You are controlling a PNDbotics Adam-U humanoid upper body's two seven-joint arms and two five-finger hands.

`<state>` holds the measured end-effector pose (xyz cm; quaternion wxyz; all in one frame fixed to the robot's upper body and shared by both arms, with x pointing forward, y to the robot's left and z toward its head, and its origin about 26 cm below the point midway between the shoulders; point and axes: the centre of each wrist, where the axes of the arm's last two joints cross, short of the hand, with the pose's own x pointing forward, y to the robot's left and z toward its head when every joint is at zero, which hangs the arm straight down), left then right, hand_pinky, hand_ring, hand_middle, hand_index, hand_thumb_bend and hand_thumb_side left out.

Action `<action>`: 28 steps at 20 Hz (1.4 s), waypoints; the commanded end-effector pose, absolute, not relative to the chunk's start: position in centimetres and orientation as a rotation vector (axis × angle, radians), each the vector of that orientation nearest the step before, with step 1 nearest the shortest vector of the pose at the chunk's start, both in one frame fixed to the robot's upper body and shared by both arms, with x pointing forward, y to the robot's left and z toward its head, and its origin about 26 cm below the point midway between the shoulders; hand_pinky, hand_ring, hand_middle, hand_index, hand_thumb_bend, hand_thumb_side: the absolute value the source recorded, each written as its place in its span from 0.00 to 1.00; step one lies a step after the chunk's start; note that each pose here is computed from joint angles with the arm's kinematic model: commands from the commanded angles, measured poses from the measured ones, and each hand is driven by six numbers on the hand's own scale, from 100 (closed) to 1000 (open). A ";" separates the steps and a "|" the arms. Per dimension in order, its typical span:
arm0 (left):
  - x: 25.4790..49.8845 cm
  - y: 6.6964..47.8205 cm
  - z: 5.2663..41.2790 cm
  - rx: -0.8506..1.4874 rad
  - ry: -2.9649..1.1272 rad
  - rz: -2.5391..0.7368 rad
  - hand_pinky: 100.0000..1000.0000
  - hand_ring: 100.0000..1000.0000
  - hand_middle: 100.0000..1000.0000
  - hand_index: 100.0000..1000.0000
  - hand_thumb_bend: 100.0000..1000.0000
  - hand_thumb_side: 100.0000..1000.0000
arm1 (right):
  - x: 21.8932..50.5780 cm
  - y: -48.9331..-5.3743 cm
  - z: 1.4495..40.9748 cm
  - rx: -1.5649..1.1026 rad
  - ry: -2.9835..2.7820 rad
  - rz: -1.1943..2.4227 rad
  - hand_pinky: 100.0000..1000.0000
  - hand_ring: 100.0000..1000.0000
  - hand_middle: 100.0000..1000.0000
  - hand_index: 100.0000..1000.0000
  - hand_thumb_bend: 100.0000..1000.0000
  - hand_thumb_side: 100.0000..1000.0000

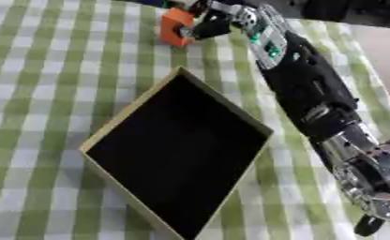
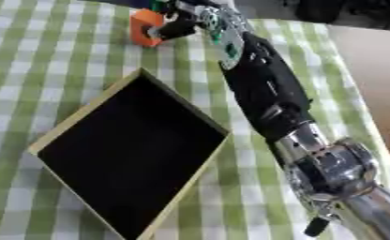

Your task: Pick up objects on the table and place them in the box.

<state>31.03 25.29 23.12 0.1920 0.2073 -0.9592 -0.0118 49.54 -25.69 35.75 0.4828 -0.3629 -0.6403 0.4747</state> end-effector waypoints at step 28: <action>30.6 25.8 23.2 0.612 -2.678 -0.066 0.77 0.69 0.75 0.70 0.37 0.61 | 47.3 -25.4 39.2 -0.861 -1.768 1.158 0.72 0.69 0.59 0.74 0.00 0.48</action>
